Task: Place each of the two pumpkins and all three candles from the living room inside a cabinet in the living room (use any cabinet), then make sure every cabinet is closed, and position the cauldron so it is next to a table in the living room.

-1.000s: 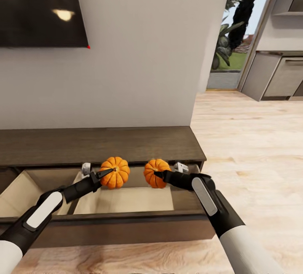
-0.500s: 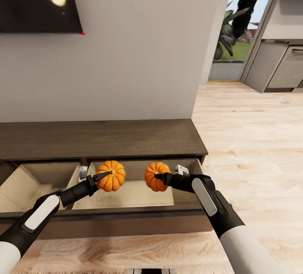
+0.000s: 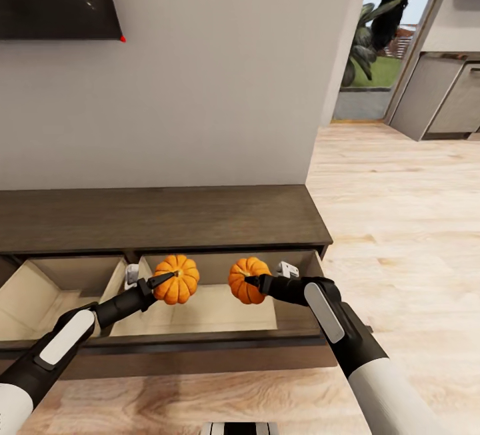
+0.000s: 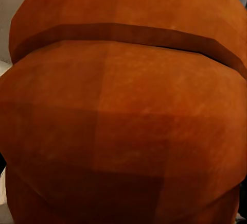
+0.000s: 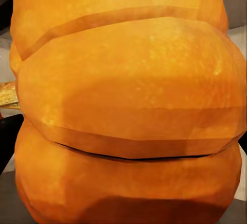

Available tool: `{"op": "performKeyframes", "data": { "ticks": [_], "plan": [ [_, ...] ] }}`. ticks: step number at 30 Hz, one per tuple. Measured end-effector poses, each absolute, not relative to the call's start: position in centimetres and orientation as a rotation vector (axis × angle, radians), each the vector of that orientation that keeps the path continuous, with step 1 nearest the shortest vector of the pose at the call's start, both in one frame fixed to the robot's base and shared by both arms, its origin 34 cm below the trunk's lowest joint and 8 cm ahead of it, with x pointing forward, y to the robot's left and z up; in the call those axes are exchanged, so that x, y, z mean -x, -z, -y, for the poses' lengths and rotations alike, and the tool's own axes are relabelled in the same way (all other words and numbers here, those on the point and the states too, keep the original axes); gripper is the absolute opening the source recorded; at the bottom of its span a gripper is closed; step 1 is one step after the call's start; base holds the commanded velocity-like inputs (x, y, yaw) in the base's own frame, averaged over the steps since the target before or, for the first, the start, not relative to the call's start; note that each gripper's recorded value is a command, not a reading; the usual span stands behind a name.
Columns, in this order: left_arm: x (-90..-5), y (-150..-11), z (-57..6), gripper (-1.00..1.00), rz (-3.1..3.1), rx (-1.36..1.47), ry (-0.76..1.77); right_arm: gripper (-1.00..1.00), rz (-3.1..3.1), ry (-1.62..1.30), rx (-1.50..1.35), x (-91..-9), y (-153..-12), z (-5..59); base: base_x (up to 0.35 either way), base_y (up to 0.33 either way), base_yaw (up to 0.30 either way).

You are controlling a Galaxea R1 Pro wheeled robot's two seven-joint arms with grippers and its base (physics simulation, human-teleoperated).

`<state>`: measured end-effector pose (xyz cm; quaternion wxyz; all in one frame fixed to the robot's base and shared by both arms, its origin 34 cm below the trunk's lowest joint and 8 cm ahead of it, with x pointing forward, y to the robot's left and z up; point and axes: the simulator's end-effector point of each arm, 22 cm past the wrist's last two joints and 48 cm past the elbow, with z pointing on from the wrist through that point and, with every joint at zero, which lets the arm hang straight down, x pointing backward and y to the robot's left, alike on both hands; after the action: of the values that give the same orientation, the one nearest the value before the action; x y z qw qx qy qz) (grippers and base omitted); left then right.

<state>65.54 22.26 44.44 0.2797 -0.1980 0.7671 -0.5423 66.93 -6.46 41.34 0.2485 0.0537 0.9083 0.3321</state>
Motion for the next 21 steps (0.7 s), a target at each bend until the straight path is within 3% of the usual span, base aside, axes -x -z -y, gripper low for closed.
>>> {"op": "performKeyframes", "data": {
  "ticks": [21],
  "plan": [
    [-65.0,-41.0,-22.3,-1.00,-2.109,0.575,1.453,-1.00,-2.525,-0.918,-0.184,-66.4,-37.9,6.5,0.001,0.000,-0.041]
  ]
}}
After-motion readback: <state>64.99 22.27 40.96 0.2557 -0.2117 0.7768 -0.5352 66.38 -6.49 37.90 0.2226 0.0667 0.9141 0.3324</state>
